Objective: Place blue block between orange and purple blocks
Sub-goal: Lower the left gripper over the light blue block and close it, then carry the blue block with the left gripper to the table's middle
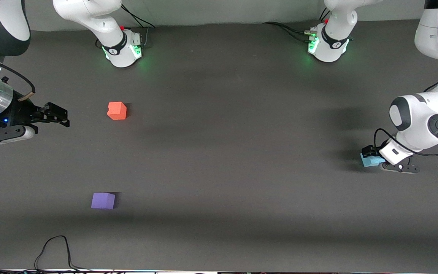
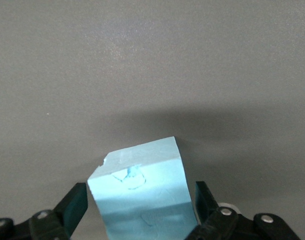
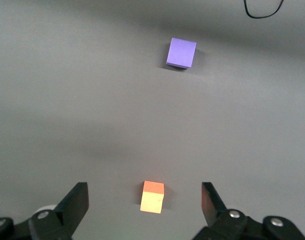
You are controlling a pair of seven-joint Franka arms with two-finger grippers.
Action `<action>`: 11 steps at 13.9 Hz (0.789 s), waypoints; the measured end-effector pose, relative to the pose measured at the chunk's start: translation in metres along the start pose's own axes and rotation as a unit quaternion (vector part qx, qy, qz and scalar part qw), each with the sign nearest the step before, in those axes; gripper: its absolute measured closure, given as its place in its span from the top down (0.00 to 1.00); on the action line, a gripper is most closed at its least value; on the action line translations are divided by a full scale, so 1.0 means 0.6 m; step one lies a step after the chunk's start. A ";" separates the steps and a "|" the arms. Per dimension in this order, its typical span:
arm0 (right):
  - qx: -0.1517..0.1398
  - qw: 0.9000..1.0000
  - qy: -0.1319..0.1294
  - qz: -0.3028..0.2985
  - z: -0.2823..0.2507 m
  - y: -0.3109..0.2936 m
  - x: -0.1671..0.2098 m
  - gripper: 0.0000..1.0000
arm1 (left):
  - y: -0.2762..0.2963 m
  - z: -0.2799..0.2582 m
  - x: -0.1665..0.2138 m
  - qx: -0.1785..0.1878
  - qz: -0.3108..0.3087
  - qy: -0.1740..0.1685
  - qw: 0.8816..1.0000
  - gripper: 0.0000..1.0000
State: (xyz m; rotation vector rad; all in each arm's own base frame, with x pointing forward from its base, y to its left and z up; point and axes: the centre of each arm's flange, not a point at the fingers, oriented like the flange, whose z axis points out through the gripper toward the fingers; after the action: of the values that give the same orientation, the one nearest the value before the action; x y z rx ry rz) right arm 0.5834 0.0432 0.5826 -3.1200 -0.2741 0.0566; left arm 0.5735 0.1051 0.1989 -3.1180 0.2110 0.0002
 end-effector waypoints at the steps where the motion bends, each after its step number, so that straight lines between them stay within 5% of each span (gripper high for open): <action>1: 0.000 1.000 0.000 0.001 0.000 0.001 0.000 1.00 | 0.000 0.006 -0.001 -0.001 -0.002 -0.003 1.000 0.89; 3: 0.000 1.000 0.001 0.002 -0.001 0.004 0.000 1.00 | 0.001 0.015 -0.003 -0.003 -0.015 -0.007 1.000 0.83; 5: -0.001 1.000 0.004 0.002 -0.002 0.004 0.001 1.00 | 0.002 0.017 -0.003 -0.003 -0.029 -0.008 1.000 0.65; 11: -0.001 1.000 0.008 0.002 -0.003 0.004 0.003 1.00 | -0.008 -0.058 0.054 -0.007 -0.032 -0.027 0.999 0.61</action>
State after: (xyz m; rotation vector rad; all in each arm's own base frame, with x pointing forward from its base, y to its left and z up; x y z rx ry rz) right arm 0.5857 0.0414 0.5841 -3.1217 -0.2687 0.0301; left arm 0.6064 0.1047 0.2339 -3.1317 0.1102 0.0844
